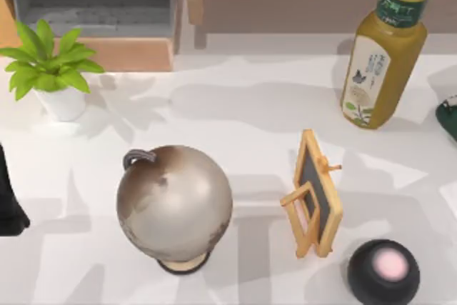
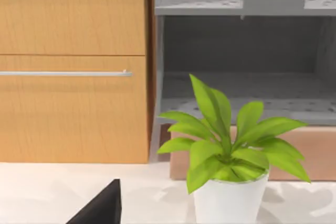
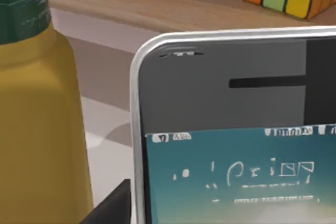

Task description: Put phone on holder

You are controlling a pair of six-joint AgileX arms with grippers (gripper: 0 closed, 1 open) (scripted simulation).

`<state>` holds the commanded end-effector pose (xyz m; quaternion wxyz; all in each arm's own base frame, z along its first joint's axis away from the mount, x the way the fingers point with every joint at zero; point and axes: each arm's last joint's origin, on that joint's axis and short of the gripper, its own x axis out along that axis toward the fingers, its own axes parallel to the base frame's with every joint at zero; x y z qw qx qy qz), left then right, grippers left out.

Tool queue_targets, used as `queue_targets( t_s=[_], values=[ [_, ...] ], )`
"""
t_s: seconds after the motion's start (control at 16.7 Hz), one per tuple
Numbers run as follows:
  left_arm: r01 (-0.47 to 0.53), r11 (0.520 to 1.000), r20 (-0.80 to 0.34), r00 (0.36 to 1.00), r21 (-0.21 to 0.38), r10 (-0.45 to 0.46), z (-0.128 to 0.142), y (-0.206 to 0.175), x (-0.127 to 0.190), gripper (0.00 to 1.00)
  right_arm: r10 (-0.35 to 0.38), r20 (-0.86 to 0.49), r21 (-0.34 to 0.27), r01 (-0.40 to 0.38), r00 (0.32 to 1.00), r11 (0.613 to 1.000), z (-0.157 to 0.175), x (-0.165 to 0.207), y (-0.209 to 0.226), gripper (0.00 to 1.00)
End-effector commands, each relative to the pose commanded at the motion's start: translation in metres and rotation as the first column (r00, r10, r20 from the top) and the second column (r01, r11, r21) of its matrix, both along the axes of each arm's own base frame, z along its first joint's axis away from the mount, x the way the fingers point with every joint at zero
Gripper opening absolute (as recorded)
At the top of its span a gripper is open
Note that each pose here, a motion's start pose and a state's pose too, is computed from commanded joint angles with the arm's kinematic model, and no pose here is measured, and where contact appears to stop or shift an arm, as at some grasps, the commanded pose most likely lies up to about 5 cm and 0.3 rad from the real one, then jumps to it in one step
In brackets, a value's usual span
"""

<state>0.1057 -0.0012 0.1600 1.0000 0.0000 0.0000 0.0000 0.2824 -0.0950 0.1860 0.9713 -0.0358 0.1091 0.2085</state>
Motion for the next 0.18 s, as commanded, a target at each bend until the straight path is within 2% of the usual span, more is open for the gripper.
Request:
queue_targets(
  t_s=[0.18],
  values=[
    [0.000, 1.000, 0.000, 1.000, 0.000, 0.000, 0.0000, 0.0000, 0.0000, 1.00, 0.000, 0.000, 0.000, 0.000, 1.000, 1.000, 0.0000, 0.0000, 0.0000, 1.00]
  ],
)
